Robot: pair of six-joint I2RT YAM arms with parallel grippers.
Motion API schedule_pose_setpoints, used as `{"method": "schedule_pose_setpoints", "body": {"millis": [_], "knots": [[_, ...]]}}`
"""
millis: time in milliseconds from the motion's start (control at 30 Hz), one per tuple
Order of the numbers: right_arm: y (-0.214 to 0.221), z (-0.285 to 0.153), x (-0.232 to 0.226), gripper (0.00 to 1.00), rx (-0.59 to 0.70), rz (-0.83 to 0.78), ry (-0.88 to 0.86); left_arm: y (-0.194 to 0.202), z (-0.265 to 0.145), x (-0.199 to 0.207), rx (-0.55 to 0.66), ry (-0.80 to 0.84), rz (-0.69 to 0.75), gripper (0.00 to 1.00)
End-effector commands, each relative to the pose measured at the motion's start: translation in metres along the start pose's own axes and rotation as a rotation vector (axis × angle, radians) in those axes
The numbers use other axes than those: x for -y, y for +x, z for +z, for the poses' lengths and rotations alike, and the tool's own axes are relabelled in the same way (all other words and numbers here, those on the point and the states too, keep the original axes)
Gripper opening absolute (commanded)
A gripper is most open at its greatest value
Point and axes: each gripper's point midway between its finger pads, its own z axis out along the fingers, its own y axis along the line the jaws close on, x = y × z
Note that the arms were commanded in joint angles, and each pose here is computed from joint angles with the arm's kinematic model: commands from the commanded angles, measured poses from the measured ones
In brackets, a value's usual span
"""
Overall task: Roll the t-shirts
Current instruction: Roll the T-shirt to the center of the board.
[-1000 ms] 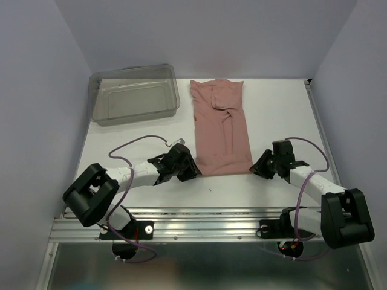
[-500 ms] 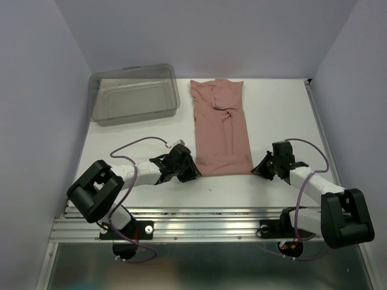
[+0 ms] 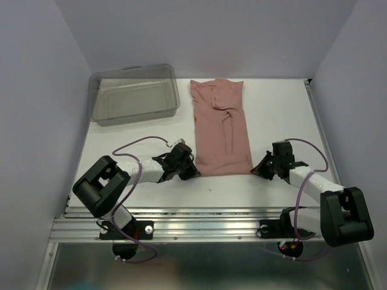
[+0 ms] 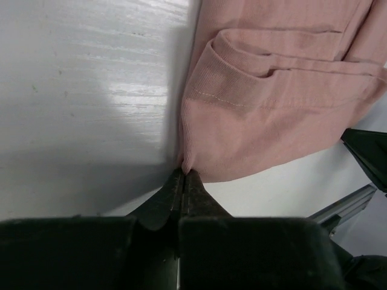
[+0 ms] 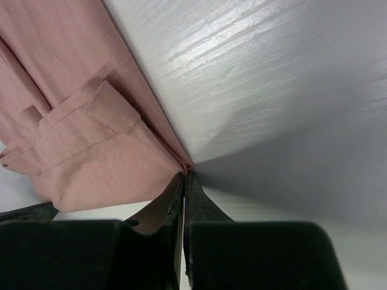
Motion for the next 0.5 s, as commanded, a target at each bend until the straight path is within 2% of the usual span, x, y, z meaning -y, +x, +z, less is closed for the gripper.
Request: {"method": "schedule_pose_setpoints", "body": {"millis": [0, 467], "knots": [[-0.003, 0.001, -0.001, 0.01, 0.000, -0.018, -0.002, -0.016, 0.001, 0.018, 0.035, 0.020, 0.032, 0.00], [0.015, -0.016, 0.003, 0.01, -0.043, -0.038, -0.024, -0.008, -0.017, 0.034, -0.062, 0.035, 0.062, 0.00]]}}
